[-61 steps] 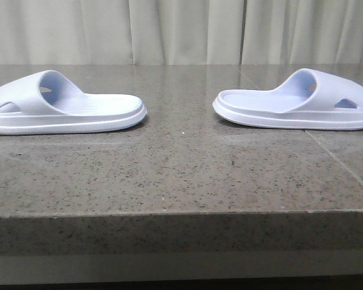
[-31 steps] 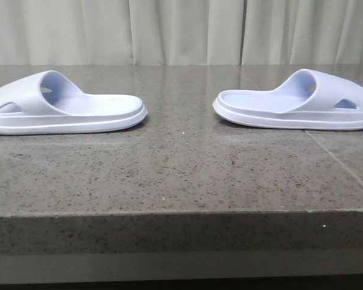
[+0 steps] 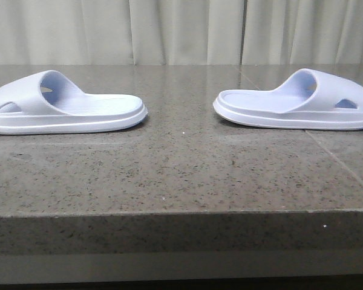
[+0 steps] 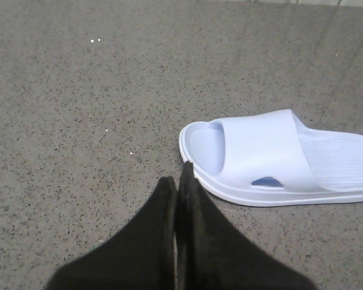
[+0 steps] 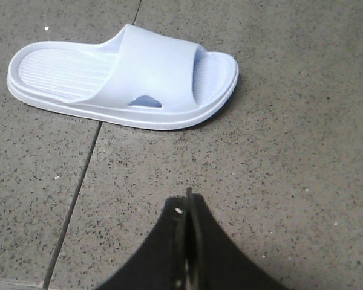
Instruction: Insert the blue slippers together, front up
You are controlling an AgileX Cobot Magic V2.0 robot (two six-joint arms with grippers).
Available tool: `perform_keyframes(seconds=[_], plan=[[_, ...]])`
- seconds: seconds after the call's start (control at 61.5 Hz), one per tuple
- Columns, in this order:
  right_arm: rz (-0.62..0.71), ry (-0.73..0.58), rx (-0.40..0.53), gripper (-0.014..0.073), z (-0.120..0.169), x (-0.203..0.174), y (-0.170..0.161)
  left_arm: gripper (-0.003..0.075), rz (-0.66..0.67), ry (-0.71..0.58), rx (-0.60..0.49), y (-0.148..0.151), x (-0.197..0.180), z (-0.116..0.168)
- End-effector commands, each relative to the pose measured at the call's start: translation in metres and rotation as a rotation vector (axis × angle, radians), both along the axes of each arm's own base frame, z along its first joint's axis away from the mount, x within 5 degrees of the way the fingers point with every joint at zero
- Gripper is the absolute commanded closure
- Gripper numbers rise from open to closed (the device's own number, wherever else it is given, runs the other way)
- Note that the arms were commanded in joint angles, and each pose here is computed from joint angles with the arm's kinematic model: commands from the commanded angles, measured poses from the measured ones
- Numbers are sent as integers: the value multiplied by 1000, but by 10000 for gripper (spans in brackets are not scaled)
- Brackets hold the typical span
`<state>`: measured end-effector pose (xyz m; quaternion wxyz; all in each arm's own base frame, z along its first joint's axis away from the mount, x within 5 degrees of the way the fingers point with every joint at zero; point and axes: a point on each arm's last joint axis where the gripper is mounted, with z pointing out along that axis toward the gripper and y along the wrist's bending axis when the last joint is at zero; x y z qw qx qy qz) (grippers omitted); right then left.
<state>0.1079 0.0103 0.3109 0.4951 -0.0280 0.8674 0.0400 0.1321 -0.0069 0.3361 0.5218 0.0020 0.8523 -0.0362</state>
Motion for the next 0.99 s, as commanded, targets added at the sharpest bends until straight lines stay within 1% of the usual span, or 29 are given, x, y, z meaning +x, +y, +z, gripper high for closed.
perform_keyframes(seconds=[0.0, 0.065, 0.098, 0.114, 0.179, 0.195, 0.244, 0.26, 0.293, 0.358, 0.391, 0.521, 0.683, 0.862, 0.976], plan=[[-2, -74, -8, 700, 13, 4, 0, 740, 8, -74, -19, 0, 8, 13], [-2, -73, -9, 643, 13, 4, 0, 722, 8, -55, -19, 0, 11, 11], [-2, -73, -9, 602, 13, 4, 0, 697, 8, -45, -19, 0, 12, 10], [-2, -73, -9, 566, 13, 4, 0, 680, 7, -41, -18, 0, 13, 9], [-2, -72, -9, 424, 13, 4, 0, 555, 8, -29, -16, 0, 15, 7], [-2, -72, -9, 396, 13, 4, 0, 508, 8, -27, -16, 0, 16, 7], [-2, -72, -9, 322, 13, 4, 0, 411, 8, -24, -16, 0, 16, 7], [-2, -72, -9, 293, 13, 4, 0, 365, 8, -23, -14, 0, 17, 6], [-2, -73, -9, 259, 13, 4, 0, 299, 8, -20, -14, 0, 17, 6], [-2, -73, -9, 240, 13, 4, 0, 226, 8, -15, -14, 0, 19, 5], [-2, -73, -9, 243, 13, 4, 0, 213, 8, -9, -14, 0, 20, 4], [-2, -73, -9, 243, 13, 4, 0, 216, 5, 49, -12, -1, 27, 1], [-2, -72, -9, 243, 13, 4, 0, 220, 0, 205, 47, 1, 45, 4], [-2, -72, -9, 243, 13, 4, 0, 246, 22, 423, 49, 7, 70, 1], [-2, -73, -9, 243, 13, 4, 0, 269, 35, 459, 9, 21, 91, -1]])
